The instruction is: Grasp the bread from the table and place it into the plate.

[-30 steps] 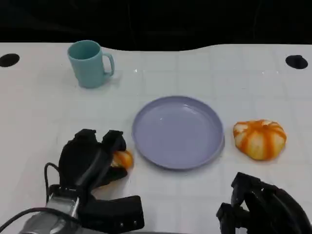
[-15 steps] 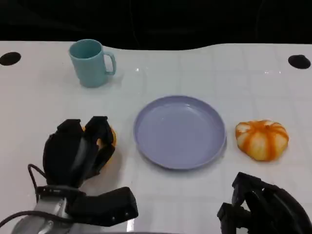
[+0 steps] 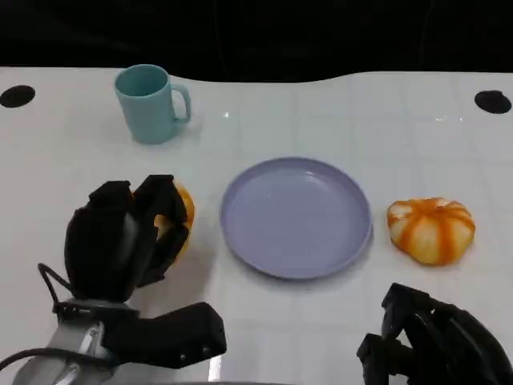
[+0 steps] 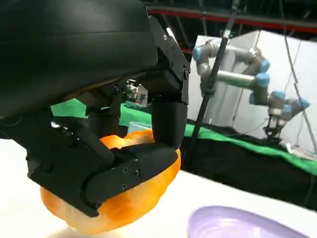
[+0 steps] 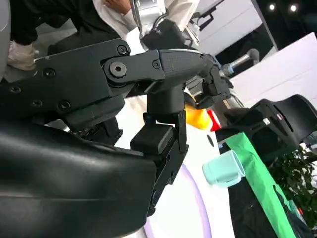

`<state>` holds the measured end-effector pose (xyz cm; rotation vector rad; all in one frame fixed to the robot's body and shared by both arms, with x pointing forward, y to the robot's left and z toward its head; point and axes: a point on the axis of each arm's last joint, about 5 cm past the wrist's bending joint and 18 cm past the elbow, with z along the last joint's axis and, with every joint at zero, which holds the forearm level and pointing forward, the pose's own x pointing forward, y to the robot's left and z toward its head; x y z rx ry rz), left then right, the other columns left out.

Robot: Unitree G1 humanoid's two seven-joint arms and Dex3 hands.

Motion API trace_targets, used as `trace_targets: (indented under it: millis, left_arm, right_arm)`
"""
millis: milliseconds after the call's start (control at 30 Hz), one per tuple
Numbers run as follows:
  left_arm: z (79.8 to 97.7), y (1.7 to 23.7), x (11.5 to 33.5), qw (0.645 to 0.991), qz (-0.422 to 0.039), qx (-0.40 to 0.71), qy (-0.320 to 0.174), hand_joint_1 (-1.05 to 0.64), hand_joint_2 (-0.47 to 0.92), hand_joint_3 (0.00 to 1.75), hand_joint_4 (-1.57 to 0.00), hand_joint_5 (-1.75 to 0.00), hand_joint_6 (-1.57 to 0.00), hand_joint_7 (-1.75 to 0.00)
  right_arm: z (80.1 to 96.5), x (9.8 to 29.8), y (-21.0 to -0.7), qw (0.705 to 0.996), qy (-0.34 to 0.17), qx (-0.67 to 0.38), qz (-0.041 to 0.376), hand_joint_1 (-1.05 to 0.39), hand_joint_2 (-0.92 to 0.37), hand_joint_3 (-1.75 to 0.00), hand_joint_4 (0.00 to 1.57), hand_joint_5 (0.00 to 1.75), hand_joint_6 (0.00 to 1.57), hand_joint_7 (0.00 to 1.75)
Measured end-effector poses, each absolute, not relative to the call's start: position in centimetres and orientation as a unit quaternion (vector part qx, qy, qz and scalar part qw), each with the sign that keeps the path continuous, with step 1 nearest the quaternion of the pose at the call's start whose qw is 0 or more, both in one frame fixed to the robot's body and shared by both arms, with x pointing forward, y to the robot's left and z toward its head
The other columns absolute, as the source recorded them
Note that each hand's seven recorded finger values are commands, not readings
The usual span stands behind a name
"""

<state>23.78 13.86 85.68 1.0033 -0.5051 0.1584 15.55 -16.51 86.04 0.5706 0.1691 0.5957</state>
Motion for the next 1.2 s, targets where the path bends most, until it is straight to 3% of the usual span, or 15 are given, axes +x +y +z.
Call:
trace_targets:
  millis: [200,600,1200]
  left_arm:
    - [86.9,13.6,24.0,0.853,0.071,0.445,-0.262,-0.02,0.25,1.48,-0.97,-1.75,-0.77,-1.75]
    - [89.9,11.1,26.0,0.867,-0.003,0.411,-0.283,-0.04,0.25,1.48,-0.97,-1.75,-0.78,-1.75]
    - [90.7,6.6,28.1,0.855,-0.094,0.404,-0.311,-0.08,0.28,1.4,-0.97,-1.75,-0.79,-1.75]
  right_arm:
    - [86.0,15.5,-16.5,0.912,0.082,0.277,0.29,-0.73,-0.92,-0.2,0.88,1.61,0.77,1.42]
    - [85.6,15.5,-16.5,0.909,0.083,0.282,0.294,-0.73,-0.92,-0.22,0.88,1.6,0.77,1.39]
    - [85.6,15.4,-16.3,0.913,0.086,0.276,0.287,-0.74,-0.92,-0.23,0.89,1.61,0.78,1.42]
